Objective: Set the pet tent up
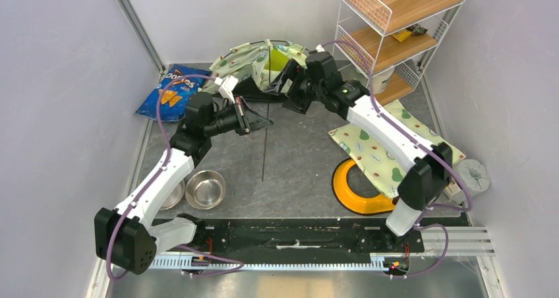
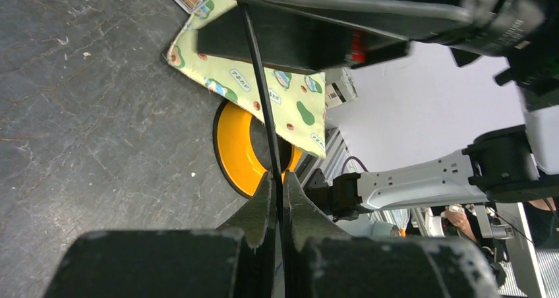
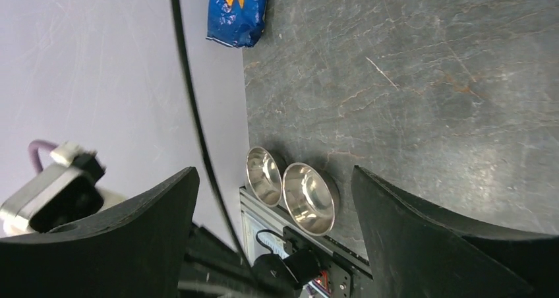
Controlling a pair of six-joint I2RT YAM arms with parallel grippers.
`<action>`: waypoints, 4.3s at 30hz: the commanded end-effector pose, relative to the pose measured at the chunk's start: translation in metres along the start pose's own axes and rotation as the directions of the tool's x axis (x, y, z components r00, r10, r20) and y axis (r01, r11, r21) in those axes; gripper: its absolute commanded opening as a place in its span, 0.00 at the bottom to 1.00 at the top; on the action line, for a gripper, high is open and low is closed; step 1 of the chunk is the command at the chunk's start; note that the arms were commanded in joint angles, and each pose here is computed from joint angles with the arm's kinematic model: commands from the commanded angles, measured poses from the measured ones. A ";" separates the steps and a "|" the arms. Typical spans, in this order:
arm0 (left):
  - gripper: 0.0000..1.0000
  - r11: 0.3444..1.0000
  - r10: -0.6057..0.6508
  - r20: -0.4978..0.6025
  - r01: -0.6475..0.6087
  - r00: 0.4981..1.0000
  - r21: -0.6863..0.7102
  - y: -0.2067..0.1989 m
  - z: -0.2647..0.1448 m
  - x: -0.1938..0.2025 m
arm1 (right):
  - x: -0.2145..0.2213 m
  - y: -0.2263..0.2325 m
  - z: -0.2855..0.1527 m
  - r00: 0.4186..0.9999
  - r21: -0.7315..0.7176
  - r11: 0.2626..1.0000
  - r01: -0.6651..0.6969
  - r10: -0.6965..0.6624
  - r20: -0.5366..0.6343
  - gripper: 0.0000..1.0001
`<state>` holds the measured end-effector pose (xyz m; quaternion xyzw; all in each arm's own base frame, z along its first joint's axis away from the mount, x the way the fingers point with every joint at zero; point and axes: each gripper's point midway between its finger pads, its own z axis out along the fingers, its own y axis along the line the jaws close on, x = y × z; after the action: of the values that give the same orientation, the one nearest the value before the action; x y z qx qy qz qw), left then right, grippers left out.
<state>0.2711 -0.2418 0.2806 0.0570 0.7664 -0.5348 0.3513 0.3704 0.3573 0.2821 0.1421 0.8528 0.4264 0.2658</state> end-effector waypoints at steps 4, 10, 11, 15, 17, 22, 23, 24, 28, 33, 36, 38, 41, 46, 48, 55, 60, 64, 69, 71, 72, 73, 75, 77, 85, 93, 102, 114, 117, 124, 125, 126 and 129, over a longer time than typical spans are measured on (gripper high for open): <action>0.02 0.987 0.159 0.132 -0.155 0.978 -0.040 -0.003 0.008 -0.046 | 0.002 0.011 -0.055 0.988 -0.088 0.984 0.152 -0.152 0.003 0.93; 0.02 0.992 0.123 0.205 -0.117 0.971 -0.044 -0.005 0.015 -0.068 | 0.025 0.014 -0.083 0.906 -0.191 0.889 0.417 -0.424 0.005 0.83; 0.02 0.993 0.116 0.218 -0.109 0.969 -0.044 -0.005 0.016 -0.071 | 0.030 0.012 -0.086 0.882 -0.194 0.865 0.463 -0.471 0.006 0.82; 0.02 0.997 0.077 0.265 -0.069 0.961 -0.041 -0.003 0.018 -0.080 | 0.056 0.005 -0.091 0.824 -0.229 0.806 0.546 -0.566 -0.029 0.82; 0.02 0.998 0.054 0.283 -0.046 0.958 -0.037 -0.002 0.019 -0.083 | 0.071 0.004 -0.090 0.801 -0.254 0.784 0.567 -0.597 -0.054 0.80; 0.02 1.000 0.016 0.312 -0.009 0.950 -0.022 -0.001 0.021 -0.088 | 0.093 0.002 -0.082 0.775 -0.278 0.761 0.587 -0.627 -0.080 0.71; 0.02 1.000 0.012 0.318 -0.007 0.948 -0.019 -0.001 0.022 -0.089 | 0.095 0.000 -0.080 0.773 -0.276 0.762 0.586 -0.628 -0.091 0.69; 0.02 1.000 0.008 0.320 -0.003 0.947 -0.016 -0.001 0.022 -0.089 | 0.096 -0.002 -0.078 0.773 -0.268 0.765 0.585 -0.626 -0.101 0.67; 0.02 1.000 -0.004 0.324 0.011 0.946 -0.022 0.003 0.024 -0.090 | 0.099 -0.010 -0.071 0.769 -0.254 0.771 0.584 -0.625 -0.131 0.59; 0.02 0.999 -0.019 0.331 0.030 0.944 -0.027 0.007 0.026 -0.091 | 0.104 -0.019 -0.063 0.762 -0.243 0.776 0.582 -0.624 -0.170 0.54; 0.02 0.999 -0.026 0.334 0.036 0.942 -0.025 0.007 0.027 -0.093 | 0.106 -0.021 -0.059 0.760 -0.243 0.778 0.579 -0.624 -0.185 0.51; 0.02 0.999 -0.030 0.336 0.041 0.941 -0.027 0.008 0.028 -0.094 | 0.107 -0.022 -0.058 0.757 -0.245 0.777 0.580 -0.625 -0.189 0.47; 0.02 0.999 -0.036 0.335 0.047 0.942 -0.026 0.009 0.029 -0.094 | 0.107 -0.021 -0.056 0.756 -0.250 0.777 0.578 -0.625 -0.195 0.38; 0.02 0.998 -0.035 0.331 0.048 0.943 -0.030 0.010 0.029 -0.092 | 0.106 -0.019 -0.055 0.758 -0.249 0.779 0.576 -0.623 -0.195 0.17; 0.02 0.998 -0.034 0.329 0.047 0.944 -0.033 0.011 0.029 -0.092 | 0.105 -0.019 -0.055 0.760 -0.241 0.781 0.577 -0.621 -0.191 0.08; 0.03 0.998 0.005 0.319 0.013 0.948 -0.054 0.012 0.029 -0.092 | 0.100 -0.011 -0.061 0.780 -0.237 0.793 0.561 -0.602 -0.170 0.00; 0.53 0.991 0.111 0.328 -0.081 0.938 -0.102 0.008 0.025 -0.103 | 0.094 -0.004 -0.068 0.814 -0.232 0.826 0.513 -0.554 -0.175 0.00; 0.83 0.971 0.223 0.361 -0.171 0.906 -0.170 0.003 0.015 -0.124 | 0.093 -0.003 -0.070 0.835 -0.215 0.853 0.475 -0.515 -0.197 0.00; 0.86 0.942 0.323 0.409 -0.248 0.854 -0.226 -0.005 -0.004 -0.152 | 0.091 -0.002 -0.069 0.856 -0.201 0.876 0.438 -0.474 -0.204 0.00; 0.85 0.931 0.349 0.427 -0.258 0.834 -0.257 -0.003 -0.013 -0.160 | 0.091 0.000 -0.071 0.863 -0.202 0.883 0.425 -0.462 -0.205 0.00; 0.83 0.927 0.355 0.440 -0.251 0.825 -0.278 0.000 -0.019 -0.165 | 0.090 0.002 -0.071 0.867 -0.202 0.886 0.418 -0.455 -0.202 0.00; 0.82 0.923 0.360 0.447 -0.242 0.819 -0.300 0.005 -0.023 -0.168 | 0.090 0.003 -0.072 0.869 -0.204 0.887 0.414 -0.452 -0.202 0.00; 0.79 0.904 0.372 0.451 -0.209 0.811 -0.372 0.024 -0.032 -0.174 | 0.088 0.006 -0.074 0.876 -0.205 0.892 0.402 -0.440 -0.197 0.00; 0.78 0.880 0.374 0.447 -0.159 0.813 -0.448 0.048 -0.040 -0.177 | 0.088 0.009 -0.075 0.878 -0.212 0.893 0.396 -0.436 -0.198 0.00; 0.75 0.826 0.455 0.373 -0.227 0.808 -0.515 0.098 -0.023 -0.188 | 0.090 0.012 -0.078 0.882 -0.224 0.898 0.378 -0.423 -0.207 0.00; 0.72 0.826 0.526 0.345 -0.369 0.777 -0.427 0.122 0.023 -0.198 | 0.091 0.013 -0.079 0.883 -0.230 0.898 0.374 -0.421 -0.208 0.00; 0.66 0.824 0.539 0.389 -0.369 0.747 -0.430 0.145 0.057 -0.208 | 0.091 0.013 -0.077 0.886 -0.232 0.900 0.369 -0.416 -0.206 0.00; 0.21 0.799 0.540 0.379 -0.315 0.752 -0.513 0.174 0.070 -0.217 | 0.087 0.012 -0.073 0.890 -0.229 0.903 0.363 -0.409 -0.203 0.00; 0.02 0.799 0.538 0.366 -0.319 0.760 -0.510 0.174 0.069 -0.214 | 0.084 0.014 -0.074 0.892 -0.228 0.903 0.363 -0.407 -0.194 0.00; 0.02 0.825 0.524 0.341 -0.365 0.780 -0.432 0.153 0.067 -0.196 | 0.071 0.035 -0.065 0.937 -0.272 0.918 0.287 -0.329 -0.120 0.00; 0.02 0.828 0.520 0.332 -0.369 0.787 -0.421 0.151 0.068 -0.191 | 0.069 0.037 -0.062 0.948 -0.275 0.928 0.253 -0.294 -0.120 0.00; 0.02 0.830 0.519 0.330 -0.372 0.788 -0.415 0.147 0.066 -0.189 | 0.067 0.039 -0.059 0.957 -0.277 0.935 0.221 -0.262 -0.120 0.00; 0.02 0.829 0.525 0.319 -0.388 0.789 -0.403 0.141 0.063 -0.180 | 0.068 0.039 -0.047 0.973 -0.257 0.962 0.095 -0.144 -0.180 0.00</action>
<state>0.5243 -0.1770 0.2384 0.0292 0.7333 -0.2896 0.6145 0.2364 0.3763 0.3061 -0.0927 0.8350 0.5056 0.1963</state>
